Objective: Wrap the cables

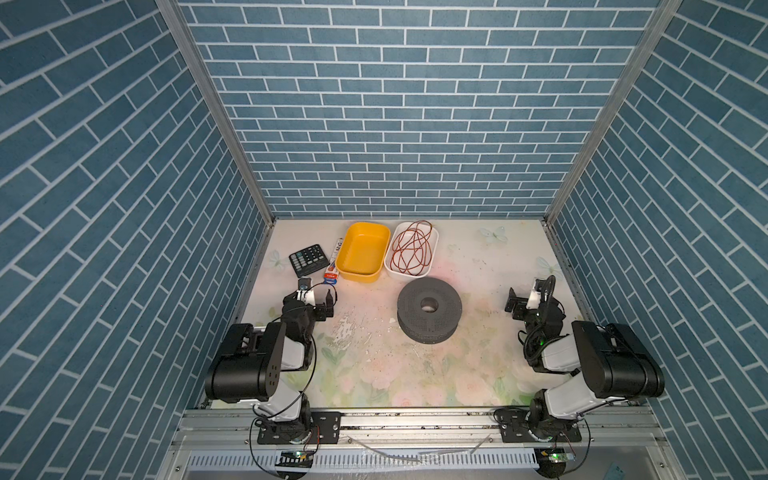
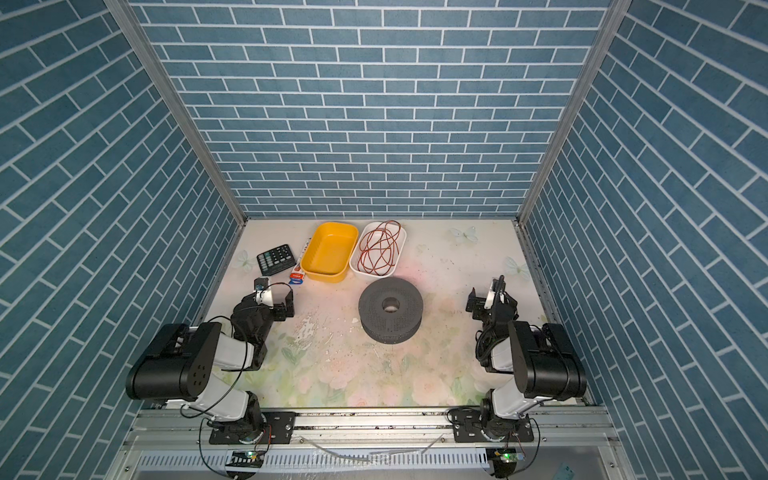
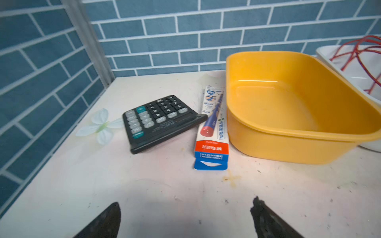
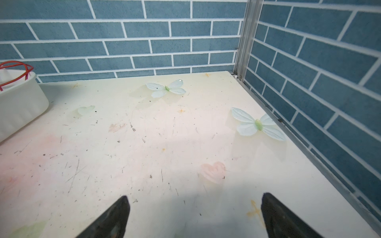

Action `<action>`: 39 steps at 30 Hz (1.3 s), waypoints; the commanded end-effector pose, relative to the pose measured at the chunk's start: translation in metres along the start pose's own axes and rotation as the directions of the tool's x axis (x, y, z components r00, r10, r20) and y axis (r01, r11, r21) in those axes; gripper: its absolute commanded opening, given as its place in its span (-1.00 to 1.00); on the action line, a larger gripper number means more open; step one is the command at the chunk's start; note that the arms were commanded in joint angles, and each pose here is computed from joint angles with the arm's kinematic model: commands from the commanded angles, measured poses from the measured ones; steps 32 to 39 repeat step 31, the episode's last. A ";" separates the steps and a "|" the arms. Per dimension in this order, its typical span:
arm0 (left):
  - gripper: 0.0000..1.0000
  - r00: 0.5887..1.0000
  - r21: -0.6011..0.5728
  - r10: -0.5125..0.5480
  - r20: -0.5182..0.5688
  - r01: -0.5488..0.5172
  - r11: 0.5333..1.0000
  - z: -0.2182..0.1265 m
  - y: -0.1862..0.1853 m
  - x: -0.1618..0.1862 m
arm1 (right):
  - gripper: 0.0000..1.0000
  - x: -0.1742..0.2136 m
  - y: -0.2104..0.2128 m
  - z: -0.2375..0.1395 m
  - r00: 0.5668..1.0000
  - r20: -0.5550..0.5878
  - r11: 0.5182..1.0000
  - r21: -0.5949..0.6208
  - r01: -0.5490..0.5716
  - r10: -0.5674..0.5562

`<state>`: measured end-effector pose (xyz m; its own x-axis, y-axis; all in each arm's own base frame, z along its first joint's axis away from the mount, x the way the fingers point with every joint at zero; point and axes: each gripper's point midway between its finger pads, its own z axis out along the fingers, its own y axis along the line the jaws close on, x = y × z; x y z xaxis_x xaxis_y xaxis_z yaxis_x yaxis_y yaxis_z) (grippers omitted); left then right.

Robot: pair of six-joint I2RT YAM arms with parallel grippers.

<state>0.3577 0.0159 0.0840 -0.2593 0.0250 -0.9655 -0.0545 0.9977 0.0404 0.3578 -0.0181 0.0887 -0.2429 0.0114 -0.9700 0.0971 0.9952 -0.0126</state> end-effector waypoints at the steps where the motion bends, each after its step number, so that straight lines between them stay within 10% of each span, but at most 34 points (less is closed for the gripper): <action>1: 0.99 0.989 -0.158 -0.069 0.129 0.089 0.983 -0.012 0.029 -0.021 | 0.98 -0.014 -0.006 0.007 0.999 0.036 1.000 0.023 -0.007 0.006; 13: 0.99 0.986 -0.192 -0.099 0.136 0.124 0.974 -0.014 0.037 -0.019 | 0.98 -0.011 -0.025 0.024 0.994 -0.056 0.995 0.058 -0.085 0.088; 20: 0.99 0.986 -0.191 -0.099 0.135 0.124 0.974 -0.014 0.037 -0.019 | 0.98 -0.009 0.013 0.035 0.992 -0.130 0.988 -0.156 -0.020 0.000; 39: 0.99 0.986 -0.193 -0.099 0.135 0.124 0.973 -0.014 0.038 -0.019 | 0.98 -0.008 0.003 0.037 0.991 -0.137 0.997 -0.077 -0.014 0.003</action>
